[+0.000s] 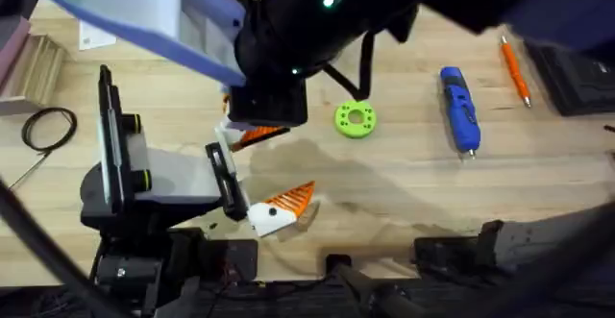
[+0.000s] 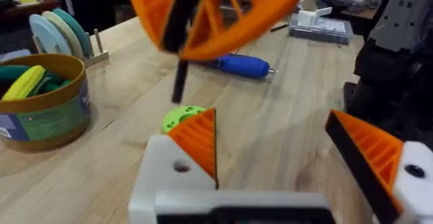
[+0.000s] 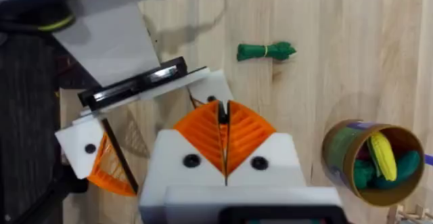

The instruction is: Pick up the gripper from the table and insert it into the empty holder that is missing its gripper. Then pick up a screw, insert it into the mounting hole, and use the screwdriver to tighten it. Finally, clean up the table by picking up the vegetable and placing it into the bucket.

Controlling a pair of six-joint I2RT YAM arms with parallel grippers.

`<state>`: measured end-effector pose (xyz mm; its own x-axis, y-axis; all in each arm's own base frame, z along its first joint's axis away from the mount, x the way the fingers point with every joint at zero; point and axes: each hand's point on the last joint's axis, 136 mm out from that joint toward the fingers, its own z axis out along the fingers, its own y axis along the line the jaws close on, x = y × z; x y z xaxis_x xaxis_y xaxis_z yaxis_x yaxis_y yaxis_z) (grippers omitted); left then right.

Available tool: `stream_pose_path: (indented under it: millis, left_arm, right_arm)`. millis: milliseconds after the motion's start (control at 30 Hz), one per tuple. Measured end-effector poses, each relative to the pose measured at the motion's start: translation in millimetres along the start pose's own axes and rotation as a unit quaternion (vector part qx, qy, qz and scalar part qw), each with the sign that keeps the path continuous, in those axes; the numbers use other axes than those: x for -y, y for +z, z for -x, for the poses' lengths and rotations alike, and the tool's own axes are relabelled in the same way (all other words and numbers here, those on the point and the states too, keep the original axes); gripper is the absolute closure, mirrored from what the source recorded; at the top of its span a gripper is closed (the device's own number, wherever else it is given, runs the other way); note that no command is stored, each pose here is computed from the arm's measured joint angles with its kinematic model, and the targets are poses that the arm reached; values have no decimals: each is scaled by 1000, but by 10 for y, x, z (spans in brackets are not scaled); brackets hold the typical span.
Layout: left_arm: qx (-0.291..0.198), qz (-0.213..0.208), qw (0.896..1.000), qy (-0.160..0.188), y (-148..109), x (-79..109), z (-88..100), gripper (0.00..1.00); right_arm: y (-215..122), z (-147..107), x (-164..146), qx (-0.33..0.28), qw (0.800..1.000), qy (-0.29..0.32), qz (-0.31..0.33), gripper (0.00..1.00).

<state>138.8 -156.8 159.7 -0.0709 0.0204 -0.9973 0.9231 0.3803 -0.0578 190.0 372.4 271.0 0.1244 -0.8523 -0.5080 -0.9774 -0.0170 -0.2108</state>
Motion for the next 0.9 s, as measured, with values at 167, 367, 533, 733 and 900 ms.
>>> stream_pose_path:
  millis: [167, 367, 533, 733, 900]
  left_arm:
    - [0, 0, 1000, 0, 0, 0, 0, 15]
    - [0, 0, 1000, 0, 0, 0, 0, 16]
    - [0, 0, 1000, 0, 0, 0, 0, 15]
    - [0, 0, 1000, 0, 0, 0, 0, 15]
    - [0, 0, 1000, 0, 0, 0, 0, 15]
  right_arm:
    - [107, -61, -25, -18, 1000, -7, 12, 995]
    - [120, -64, -25, -19, 1000, -9, 12, 995]
    - [122, -65, -25, -20, 1000, -9, 13, 995]
    - [118, -106, -51, -28, 999, -8, 18, 995]
    - [116, -141, -72, -35, 999, -7, 22, 995]
